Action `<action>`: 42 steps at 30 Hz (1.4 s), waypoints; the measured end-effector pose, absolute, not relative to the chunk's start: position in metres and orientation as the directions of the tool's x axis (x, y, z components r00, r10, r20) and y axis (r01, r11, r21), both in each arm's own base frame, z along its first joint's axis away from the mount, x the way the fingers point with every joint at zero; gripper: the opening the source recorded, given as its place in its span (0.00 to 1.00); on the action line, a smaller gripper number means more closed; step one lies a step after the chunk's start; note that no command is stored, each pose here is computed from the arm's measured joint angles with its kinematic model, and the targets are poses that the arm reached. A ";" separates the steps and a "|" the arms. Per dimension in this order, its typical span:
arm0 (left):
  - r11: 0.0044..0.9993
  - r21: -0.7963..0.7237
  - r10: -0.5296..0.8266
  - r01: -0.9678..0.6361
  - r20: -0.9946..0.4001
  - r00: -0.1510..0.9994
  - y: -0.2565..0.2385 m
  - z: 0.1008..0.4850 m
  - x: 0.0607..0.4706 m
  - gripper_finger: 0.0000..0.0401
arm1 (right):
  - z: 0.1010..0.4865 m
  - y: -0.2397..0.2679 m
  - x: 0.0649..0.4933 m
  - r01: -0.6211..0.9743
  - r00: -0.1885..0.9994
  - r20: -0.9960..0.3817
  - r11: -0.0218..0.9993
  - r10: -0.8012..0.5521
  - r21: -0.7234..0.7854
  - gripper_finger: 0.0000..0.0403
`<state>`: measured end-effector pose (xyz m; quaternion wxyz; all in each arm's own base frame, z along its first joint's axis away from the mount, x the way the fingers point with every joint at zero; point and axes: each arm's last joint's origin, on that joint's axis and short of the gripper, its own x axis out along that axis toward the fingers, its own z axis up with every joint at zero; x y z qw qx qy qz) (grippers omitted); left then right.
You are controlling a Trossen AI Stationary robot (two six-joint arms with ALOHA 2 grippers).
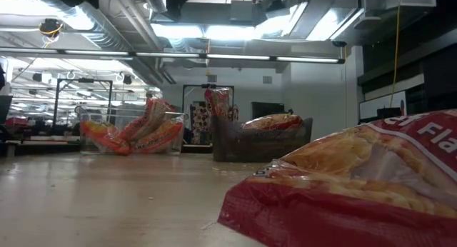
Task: Sort Maruchan noodles
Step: Put the orange noodle pack into the top transparent bin
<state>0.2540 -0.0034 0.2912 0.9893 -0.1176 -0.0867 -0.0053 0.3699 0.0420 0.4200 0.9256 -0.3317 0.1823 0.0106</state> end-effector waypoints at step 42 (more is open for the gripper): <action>0.252 -0.518 0.902 -0.818 -0.180 0.392 0.054 0.279 0.178 0.16 | 0.472 0.017 0.235 0.103 0.807 -0.456 0.850 -0.375 -0.516 0.56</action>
